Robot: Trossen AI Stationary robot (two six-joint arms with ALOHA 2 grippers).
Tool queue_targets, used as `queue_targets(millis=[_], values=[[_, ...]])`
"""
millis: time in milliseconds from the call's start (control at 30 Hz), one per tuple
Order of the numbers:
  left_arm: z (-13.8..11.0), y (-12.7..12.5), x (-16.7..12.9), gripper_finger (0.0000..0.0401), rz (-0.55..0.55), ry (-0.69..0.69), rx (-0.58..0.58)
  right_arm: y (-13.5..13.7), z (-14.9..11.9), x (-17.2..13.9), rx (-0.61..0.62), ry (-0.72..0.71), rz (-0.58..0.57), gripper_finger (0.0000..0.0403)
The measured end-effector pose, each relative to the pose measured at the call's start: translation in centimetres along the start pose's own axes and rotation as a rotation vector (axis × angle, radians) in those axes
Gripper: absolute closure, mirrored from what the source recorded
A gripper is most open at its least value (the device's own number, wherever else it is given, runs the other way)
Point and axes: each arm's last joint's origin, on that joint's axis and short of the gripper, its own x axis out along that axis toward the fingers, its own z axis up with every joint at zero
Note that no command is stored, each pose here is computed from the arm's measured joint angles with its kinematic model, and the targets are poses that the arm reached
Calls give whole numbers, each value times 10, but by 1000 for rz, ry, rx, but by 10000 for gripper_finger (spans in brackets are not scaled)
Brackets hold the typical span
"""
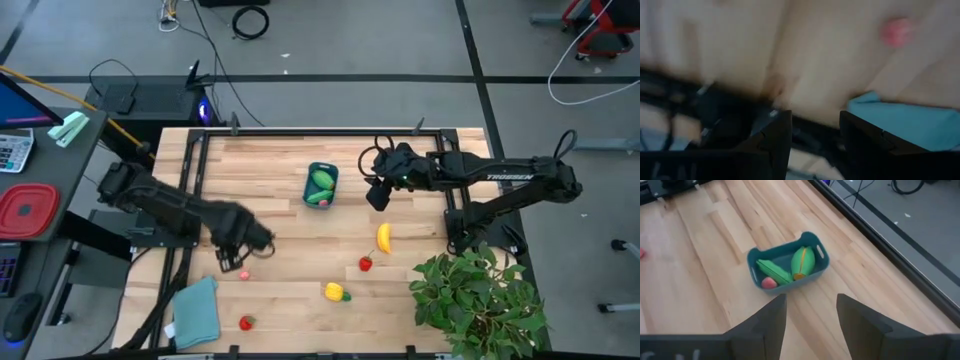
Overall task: Pick and placing Produce into tupperware
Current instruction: Put the pink peach into the blue bin
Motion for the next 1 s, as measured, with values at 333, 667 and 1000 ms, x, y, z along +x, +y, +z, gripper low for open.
queue_targets(millis=[333, 667, 1000], values=[[-5, -48, 12, 229, -80, -145, 153, 0, 1, 0, 46, -9, -11, 220], [5, -56, 29, 229, -60, -199, 158, -1, 0, 0, 41, -4, -15, 220], [4, -55, 63, 229, -88, -152, 198, -1, 0, 0, 33, -11, -30, 220]])
